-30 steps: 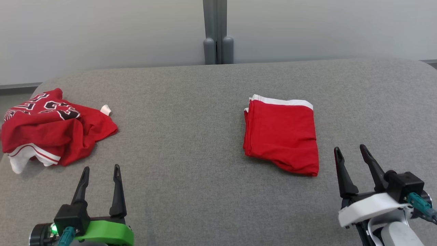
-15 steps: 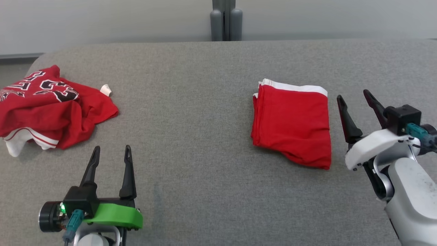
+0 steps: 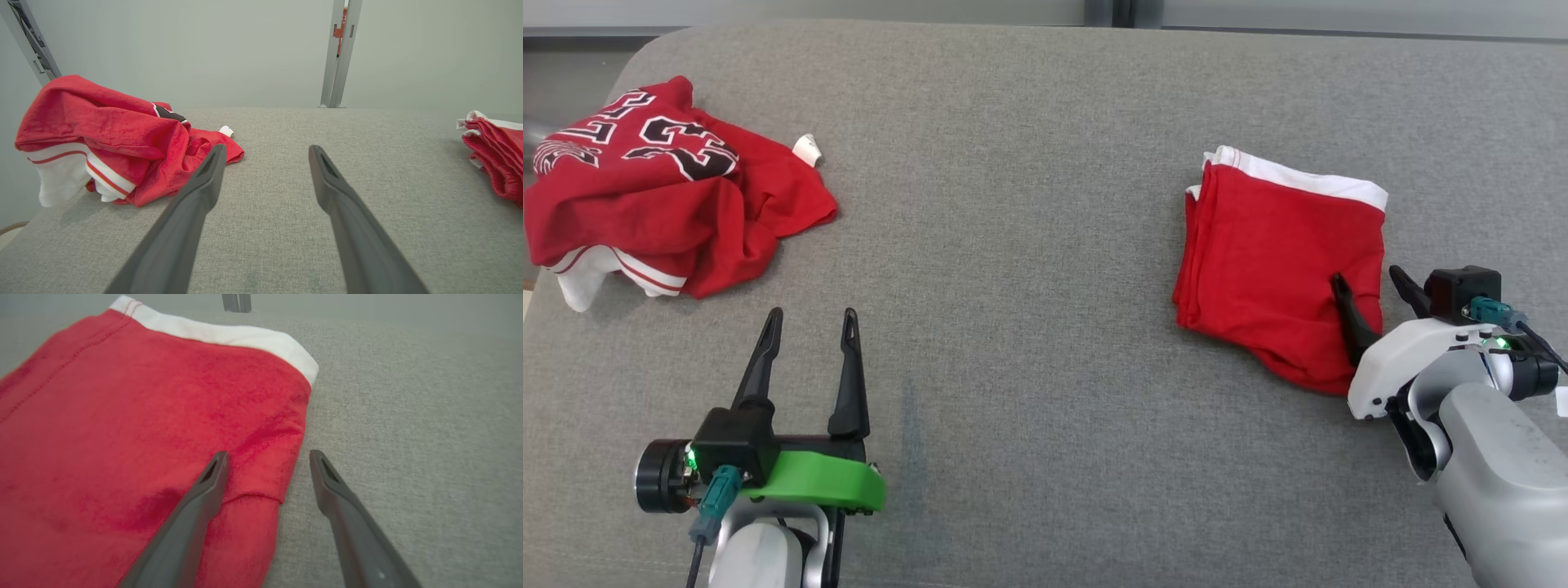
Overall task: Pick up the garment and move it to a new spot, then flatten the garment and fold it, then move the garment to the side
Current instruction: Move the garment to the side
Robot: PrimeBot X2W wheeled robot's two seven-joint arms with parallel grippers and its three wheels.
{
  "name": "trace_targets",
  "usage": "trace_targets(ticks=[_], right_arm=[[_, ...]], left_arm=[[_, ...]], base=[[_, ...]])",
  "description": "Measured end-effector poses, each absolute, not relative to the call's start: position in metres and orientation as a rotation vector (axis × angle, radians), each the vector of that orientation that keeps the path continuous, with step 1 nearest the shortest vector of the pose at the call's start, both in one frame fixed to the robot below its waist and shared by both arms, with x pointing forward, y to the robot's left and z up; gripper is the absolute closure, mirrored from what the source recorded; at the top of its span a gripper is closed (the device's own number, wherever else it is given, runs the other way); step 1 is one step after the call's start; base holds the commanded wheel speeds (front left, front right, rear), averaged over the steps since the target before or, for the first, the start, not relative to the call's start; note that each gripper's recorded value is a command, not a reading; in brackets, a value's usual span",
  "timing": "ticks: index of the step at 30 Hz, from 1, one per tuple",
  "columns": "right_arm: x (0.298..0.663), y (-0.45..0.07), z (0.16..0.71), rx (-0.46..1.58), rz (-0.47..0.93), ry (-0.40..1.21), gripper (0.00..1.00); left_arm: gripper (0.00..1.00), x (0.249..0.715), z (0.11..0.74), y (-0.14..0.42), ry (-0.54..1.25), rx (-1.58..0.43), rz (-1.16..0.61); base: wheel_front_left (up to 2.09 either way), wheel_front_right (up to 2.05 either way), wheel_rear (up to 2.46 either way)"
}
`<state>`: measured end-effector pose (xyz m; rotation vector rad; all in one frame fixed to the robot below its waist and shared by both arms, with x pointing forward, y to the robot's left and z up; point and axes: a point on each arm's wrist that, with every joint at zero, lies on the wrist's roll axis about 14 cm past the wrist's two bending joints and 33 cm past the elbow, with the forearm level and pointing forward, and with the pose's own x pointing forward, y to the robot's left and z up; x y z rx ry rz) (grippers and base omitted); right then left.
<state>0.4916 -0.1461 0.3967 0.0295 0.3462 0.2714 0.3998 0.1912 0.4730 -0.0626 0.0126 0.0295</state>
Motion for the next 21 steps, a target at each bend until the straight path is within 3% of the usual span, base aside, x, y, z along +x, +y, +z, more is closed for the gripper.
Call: trace_targets(ticks=[5,6,7,9,15,21], right_arm=[[0.492,-0.138,0.375,0.059,0.269,0.421,0.0],[0.493,-0.137,0.373,0.071,0.265,0.43,0.18],[0.493,-0.135,0.372,0.082,0.262,0.437,0.6],[0.492,-0.133,0.37,0.094,0.263,0.446,1.0],[0.494,-0.137,0.377,0.073,0.277,0.428,1.0],[0.512,-0.165,0.389,-0.128,0.332,0.425,1.0]], left_arm=[[0.0,0.401,0.469,0.195,0.024,-0.059,0.042],[0.0,0.4,0.468,0.195,0.026,-0.06,0.044],[0.0,0.4,0.468,0.196,0.028,-0.062,0.047],[0.0,0.4,0.468,0.196,0.029,-0.064,0.049],[0.0,0.405,0.468,0.188,0.026,-0.07,0.031],[0.0,0.426,0.472,0.172,-0.001,-0.068,-0.026]], base=[[0.0,0.0,0.0],[0.0,0.0,0.0],[0.0,0.0,0.0],[0.0,0.0,0.0],[0.0,0.0,0.0],[0.0,0.0,0.0]])
